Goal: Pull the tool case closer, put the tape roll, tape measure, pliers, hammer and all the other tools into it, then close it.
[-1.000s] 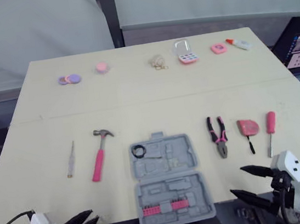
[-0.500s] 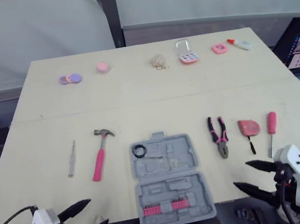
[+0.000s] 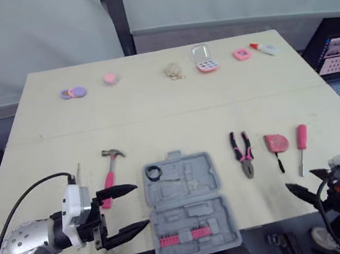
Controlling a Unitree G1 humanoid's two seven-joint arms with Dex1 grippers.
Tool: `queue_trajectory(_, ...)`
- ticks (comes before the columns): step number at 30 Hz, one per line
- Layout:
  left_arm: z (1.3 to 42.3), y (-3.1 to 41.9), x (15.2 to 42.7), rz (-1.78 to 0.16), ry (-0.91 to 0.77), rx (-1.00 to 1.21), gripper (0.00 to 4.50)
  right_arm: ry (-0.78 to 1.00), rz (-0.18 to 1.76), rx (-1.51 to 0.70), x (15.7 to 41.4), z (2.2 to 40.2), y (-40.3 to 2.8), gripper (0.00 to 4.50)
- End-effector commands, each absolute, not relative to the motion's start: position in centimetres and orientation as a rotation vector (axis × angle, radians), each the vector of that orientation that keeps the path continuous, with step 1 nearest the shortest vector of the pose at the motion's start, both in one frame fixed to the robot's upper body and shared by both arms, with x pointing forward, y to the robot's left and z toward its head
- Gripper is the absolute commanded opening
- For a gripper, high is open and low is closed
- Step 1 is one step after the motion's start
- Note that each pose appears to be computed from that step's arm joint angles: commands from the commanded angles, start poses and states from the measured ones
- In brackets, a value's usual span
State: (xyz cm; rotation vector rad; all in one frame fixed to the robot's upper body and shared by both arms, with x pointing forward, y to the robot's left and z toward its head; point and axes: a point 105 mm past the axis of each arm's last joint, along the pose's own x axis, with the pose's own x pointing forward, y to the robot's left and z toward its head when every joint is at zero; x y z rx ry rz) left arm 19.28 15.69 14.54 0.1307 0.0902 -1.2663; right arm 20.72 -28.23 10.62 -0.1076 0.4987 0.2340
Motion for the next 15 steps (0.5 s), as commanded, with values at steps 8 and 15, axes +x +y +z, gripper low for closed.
queue_trajectory(8,15.5,15.2,20.8,-1.281,0.045,0.175,4.45,0.527,0.088,-0.015,24.4,10.3,-28.8,4.50)
queue_trajectory(15,15.6,14.3,21.0,-1.287,0.045,0.191,4.45,0.560,0.038,0.002,26.9,8.9,-28.6,4.50)
